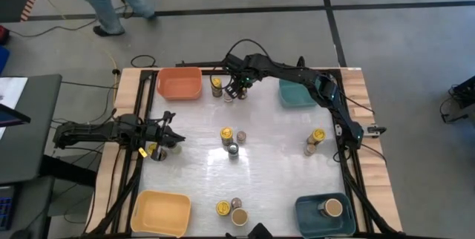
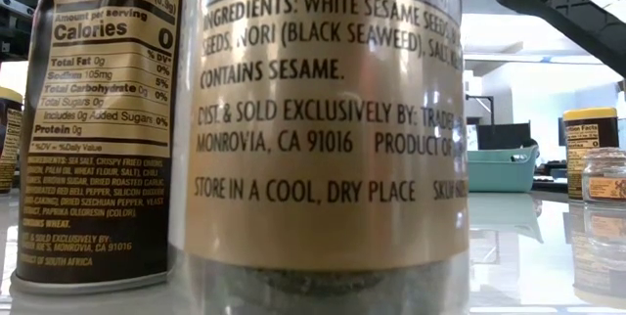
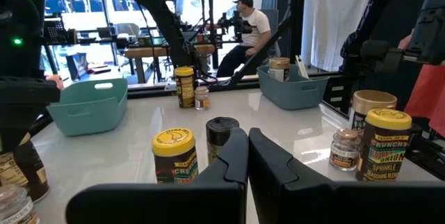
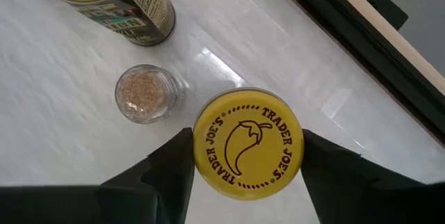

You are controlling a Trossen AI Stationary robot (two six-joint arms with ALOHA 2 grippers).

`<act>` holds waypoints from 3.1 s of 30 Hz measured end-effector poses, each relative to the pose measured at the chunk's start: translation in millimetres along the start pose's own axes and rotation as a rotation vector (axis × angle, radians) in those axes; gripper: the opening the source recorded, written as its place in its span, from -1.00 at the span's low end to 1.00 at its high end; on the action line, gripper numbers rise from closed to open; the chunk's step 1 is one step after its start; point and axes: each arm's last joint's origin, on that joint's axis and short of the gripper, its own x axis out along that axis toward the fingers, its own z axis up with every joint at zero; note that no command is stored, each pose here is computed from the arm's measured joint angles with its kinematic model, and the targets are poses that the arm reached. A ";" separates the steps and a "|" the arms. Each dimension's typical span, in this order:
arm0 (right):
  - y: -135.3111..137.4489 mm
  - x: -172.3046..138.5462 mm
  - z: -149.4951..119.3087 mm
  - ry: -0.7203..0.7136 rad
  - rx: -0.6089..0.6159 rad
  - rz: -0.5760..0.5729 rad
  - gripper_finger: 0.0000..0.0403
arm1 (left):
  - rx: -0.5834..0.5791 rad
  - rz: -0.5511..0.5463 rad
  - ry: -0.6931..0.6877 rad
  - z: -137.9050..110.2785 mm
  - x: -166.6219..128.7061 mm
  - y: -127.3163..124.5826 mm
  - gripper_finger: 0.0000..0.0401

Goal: Sort spices by type
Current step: Put the top right yellow seasoning bottle into the light blue bin

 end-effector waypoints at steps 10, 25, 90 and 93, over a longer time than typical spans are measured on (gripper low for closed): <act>-17.1 -65.6 -0.3 -0.095 0.040 0.017 0.24 | 0.000 0.000 0.000 0.0 0.0 0.0 -1.00; -86.2 -210.8 -69.5 -0.169 0.122 -0.227 0.24 | 0.000 0.000 0.000 0.0 0.0 0.0 -1.00; -216.9 -60.6 -175.4 -0.068 0.550 -0.281 0.27 | 0.000 0.000 -0.001 0.1 0.0 0.0 -1.00; -217.0 -60.6 -175.1 -0.070 0.550 -0.281 0.27 | 0.000 0.000 0.000 0.0 0.0 0.0 -1.00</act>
